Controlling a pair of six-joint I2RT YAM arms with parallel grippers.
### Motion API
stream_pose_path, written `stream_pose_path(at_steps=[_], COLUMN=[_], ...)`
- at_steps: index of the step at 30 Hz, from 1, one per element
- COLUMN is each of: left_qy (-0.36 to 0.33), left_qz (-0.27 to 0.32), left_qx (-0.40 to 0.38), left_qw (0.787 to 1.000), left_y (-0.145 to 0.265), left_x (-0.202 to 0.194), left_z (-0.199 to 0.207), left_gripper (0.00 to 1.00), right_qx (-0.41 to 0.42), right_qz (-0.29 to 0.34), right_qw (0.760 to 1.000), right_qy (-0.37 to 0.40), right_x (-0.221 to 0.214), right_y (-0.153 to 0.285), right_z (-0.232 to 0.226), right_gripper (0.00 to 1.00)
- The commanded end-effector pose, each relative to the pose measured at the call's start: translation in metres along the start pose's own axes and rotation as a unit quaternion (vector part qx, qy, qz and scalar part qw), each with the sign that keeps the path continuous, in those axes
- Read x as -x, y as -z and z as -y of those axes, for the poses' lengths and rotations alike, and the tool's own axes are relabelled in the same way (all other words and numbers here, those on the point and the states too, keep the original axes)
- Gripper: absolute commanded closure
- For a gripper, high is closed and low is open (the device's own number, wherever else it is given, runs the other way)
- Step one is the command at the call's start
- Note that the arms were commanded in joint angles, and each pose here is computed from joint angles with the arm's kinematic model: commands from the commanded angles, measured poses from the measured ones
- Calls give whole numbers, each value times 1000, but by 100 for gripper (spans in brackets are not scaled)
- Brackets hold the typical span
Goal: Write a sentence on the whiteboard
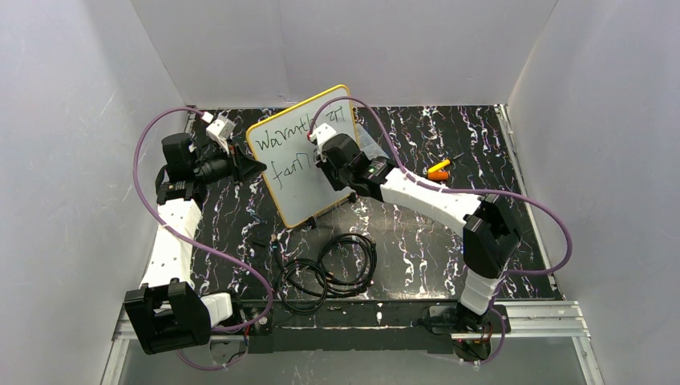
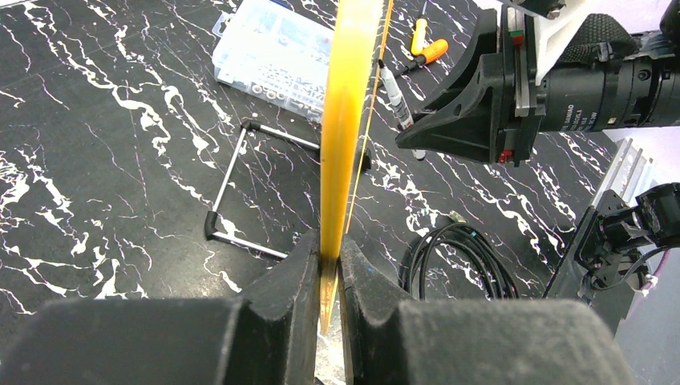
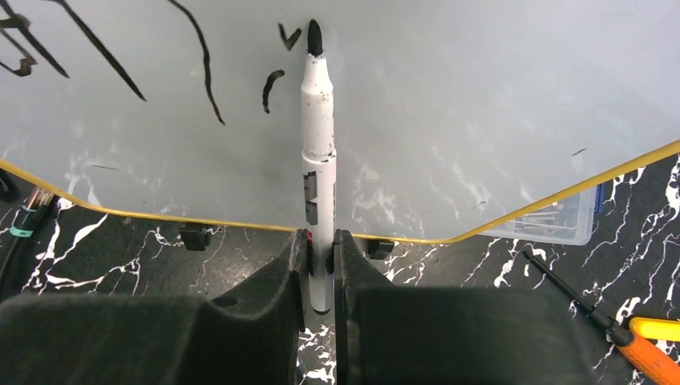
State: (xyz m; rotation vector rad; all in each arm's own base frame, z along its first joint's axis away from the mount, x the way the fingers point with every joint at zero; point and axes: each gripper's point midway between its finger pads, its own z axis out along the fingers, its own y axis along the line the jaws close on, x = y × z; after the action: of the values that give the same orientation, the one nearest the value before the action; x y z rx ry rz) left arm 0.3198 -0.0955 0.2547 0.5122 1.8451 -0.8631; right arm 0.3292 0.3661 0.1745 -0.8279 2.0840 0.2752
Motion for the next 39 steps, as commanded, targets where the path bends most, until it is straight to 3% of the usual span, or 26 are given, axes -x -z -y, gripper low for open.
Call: stream_pose_path(at_steps=[1, 13, 29, 39], left_qy=[7, 8, 8, 8], left_qz=[-2, -2, -2, -2], left_qx=[-27, -27, -27, -28], left_qw=[1000, 1000, 1000, 1000], left_y=[2, 2, 2, 2], left_x=[-2, -2, -2, -2], left_z=[17, 17, 17, 18], left_gripper=[100, 100, 100, 100], right_qx=[-21, -18, 17, -6], right_qz=[56, 34, -37, 20], right_qw=[998, 999, 999, 999], right_qy=[-8, -8, -24, -31], right_x=[41, 33, -36, 3], right_y=[15, -3, -12, 13], right_z=[13, 15, -1, 12], right_gripper=[99, 99, 99, 99])
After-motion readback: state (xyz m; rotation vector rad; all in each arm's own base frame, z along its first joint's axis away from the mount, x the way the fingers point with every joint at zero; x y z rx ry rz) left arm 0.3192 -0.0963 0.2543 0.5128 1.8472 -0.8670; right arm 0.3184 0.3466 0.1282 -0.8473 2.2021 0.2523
